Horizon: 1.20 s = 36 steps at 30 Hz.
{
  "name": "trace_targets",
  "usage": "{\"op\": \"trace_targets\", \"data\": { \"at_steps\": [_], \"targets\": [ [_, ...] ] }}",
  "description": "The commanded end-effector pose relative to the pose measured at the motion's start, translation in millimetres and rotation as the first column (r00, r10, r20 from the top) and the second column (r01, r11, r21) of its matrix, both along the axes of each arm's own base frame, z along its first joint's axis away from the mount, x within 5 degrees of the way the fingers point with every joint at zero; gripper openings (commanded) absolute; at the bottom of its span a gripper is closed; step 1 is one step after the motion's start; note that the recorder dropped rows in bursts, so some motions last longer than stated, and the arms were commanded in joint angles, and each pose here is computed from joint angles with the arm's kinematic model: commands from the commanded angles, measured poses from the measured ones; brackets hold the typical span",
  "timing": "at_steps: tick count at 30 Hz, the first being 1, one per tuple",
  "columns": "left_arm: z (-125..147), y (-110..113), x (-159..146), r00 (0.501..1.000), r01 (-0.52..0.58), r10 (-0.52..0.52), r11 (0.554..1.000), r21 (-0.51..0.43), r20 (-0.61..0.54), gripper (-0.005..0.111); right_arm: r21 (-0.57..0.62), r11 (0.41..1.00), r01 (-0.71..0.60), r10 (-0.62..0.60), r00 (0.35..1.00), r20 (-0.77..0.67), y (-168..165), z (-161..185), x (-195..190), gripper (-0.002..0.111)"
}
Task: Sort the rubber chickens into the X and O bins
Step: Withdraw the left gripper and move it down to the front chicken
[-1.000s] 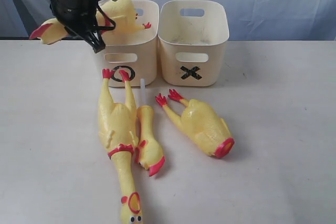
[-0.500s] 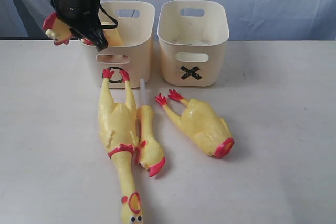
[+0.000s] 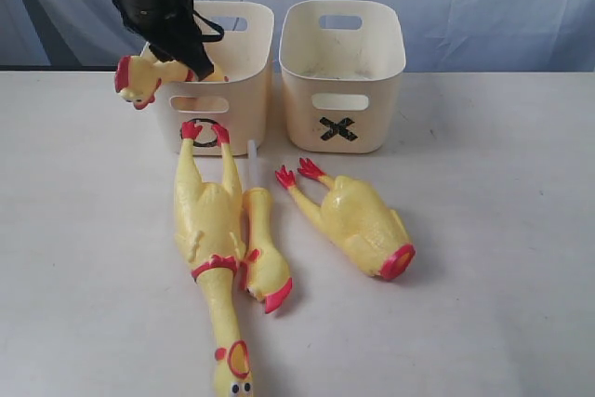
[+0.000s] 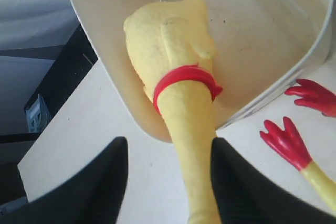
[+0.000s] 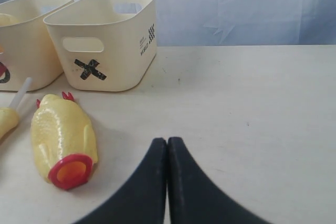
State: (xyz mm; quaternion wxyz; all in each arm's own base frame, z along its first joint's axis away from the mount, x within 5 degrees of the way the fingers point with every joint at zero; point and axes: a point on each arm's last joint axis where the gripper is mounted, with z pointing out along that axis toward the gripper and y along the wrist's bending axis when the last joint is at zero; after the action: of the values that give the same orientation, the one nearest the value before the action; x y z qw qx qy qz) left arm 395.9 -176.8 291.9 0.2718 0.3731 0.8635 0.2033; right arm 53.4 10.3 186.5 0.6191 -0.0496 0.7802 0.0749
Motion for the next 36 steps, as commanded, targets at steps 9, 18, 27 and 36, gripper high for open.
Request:
{"op": "trace_targets", "data": {
  "at_steps": [9, 18, 27, 36],
  "targets": [
    [19.9, 4.4, 3.8, 0.99, -0.049, 0.052, 0.998, -0.028, 0.134, 0.073, -0.001, 1.0, 0.002, -0.002, 1.0, 0.006, -0.2, -0.9, -0.1, 0.0],
    [79.7, -18.8, -42.3, 0.983, 0.178, -0.141, 0.882, -0.437, 0.116, 0.034, -0.001, 1.0, 0.002, -0.002, 1.0, 0.006, -0.2, -0.9, -0.1, 0.0],
    [70.2, -53.1, -79.7, 0.965, 0.217, -0.258, 0.874, -0.434, -0.038, 0.0, -0.001, 1.0, 0.002, -0.002, 1.0, 0.006, -0.2, -0.9, -0.1, 0.0],
    [67.2, -54.6, -112.5, 0.972, 0.198, -0.231, 0.907, -0.371, -0.046, 0.0, -0.001, 1.0, 0.002, -0.002, 1.0, 0.006, -0.2, -0.9, -0.1, 0.0]
  ]
}}
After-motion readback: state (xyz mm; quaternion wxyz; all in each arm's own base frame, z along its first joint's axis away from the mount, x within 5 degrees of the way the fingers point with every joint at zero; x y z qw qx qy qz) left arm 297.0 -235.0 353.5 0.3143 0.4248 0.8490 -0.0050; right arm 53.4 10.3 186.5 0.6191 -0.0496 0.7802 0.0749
